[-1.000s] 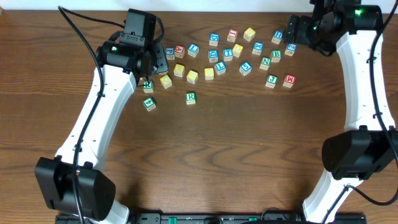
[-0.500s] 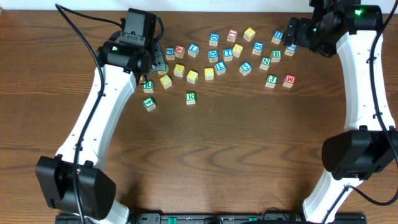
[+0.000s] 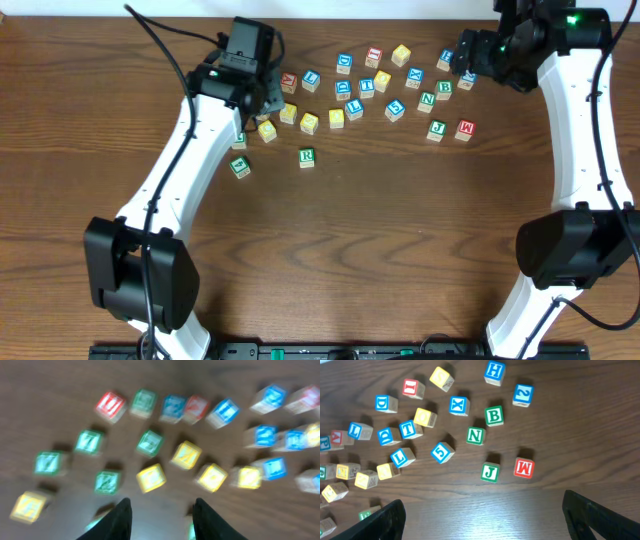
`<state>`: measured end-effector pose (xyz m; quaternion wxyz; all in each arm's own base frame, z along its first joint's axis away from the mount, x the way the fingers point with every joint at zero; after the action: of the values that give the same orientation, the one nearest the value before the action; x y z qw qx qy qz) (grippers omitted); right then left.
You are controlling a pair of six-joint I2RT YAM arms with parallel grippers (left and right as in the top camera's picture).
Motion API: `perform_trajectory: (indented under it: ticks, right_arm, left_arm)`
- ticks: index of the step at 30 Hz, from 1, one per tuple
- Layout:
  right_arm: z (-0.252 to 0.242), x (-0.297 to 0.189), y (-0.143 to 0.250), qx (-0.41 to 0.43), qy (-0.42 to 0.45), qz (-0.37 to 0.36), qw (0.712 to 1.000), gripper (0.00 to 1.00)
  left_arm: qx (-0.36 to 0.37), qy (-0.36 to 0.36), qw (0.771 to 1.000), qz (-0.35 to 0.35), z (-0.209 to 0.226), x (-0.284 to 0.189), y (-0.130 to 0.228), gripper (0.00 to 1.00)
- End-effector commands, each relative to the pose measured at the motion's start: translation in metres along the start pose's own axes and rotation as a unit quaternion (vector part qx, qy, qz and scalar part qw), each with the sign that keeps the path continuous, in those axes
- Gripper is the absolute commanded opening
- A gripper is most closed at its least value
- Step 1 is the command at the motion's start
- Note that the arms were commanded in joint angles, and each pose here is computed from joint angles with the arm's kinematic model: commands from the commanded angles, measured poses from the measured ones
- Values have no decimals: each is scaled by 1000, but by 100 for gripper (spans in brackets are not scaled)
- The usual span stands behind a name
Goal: Spell out ROBOT
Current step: 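Lower the left gripper and grasp the yellow O block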
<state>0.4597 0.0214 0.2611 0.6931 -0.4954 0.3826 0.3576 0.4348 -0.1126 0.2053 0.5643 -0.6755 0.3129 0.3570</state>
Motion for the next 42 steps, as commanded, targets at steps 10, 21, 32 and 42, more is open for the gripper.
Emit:
perform_trajectory:
  ticks: [10, 21, 32, 42]
  right_arm:
    - [2, 5, 8, -3, 7, 22, 1000, 98]
    - [-7, 4, 16, -7, 35, 37, 999, 99]
    - [-8, 4, 18, -14, 40, 43, 998, 99]
    - [-8, 4, 18, -13, 40, 43, 998, 99]
  left_arm:
    - [32, 64, 997, -14, -101, 62, 29, 50]
    - [39, 51, 998, -24, -131, 104, 51, 51]
    - [28, 30, 999, -9, -129, 125, 67, 51]
    - [30, 19, 999, -4, -126, 139, 74, 51]
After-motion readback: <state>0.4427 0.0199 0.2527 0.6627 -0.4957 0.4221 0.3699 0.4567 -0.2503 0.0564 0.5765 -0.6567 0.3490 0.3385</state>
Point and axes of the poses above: each gripper's point midway between its finger pads, its own x axis out along the fingers, its own z axis along the line the jaws close on, y = z × x, the point moved 4 cm from there along -x, back along the fingers, and after that the axes turned 4 degrees about x, right-handed, at the moved point
